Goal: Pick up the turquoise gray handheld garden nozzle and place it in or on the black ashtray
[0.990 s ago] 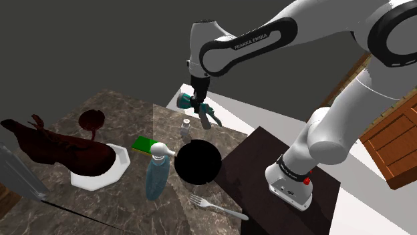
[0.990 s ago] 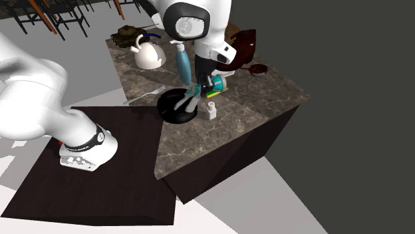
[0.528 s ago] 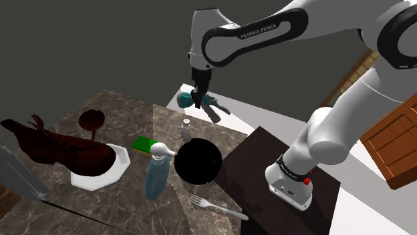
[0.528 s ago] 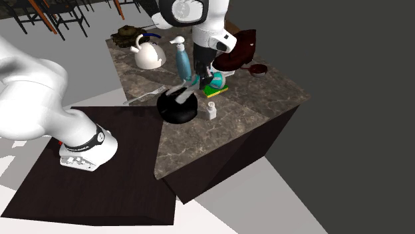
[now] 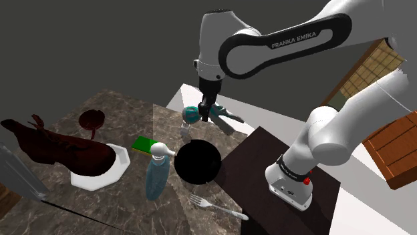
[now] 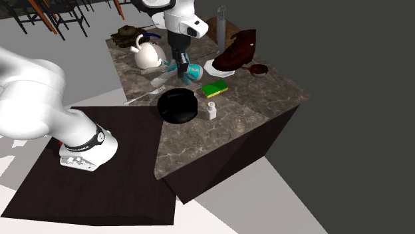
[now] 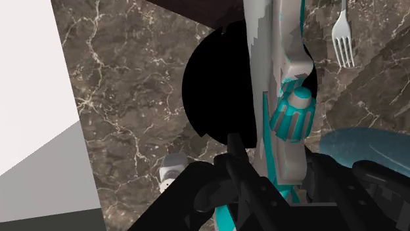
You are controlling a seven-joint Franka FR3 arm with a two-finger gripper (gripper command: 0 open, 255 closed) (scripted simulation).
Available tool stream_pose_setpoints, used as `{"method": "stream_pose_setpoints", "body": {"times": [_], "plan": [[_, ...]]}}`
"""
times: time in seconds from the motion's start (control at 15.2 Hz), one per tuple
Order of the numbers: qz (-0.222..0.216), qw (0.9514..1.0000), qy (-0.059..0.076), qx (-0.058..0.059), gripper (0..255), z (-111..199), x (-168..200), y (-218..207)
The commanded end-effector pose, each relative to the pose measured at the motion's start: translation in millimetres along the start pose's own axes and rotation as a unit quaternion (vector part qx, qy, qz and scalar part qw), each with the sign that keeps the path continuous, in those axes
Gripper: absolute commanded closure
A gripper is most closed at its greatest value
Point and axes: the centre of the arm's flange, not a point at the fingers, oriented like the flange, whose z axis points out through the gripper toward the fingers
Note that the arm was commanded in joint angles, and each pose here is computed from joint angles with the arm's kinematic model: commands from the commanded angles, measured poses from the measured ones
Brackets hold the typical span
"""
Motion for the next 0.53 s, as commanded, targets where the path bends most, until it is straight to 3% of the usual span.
{"method": "stream_pose_setpoints", "body": {"times": [0.0,0.13,0.46], "plan": [[0.001,1.0000,0.000,0.000,255,-1.1,-17.4,-21.4],[0.001,1.0000,0.000,0.000,255,-2.0,-33.6,-42.2],[0.001,1.0000,0.000,0.000,255,18.8,-33.3,-44.8]]}}
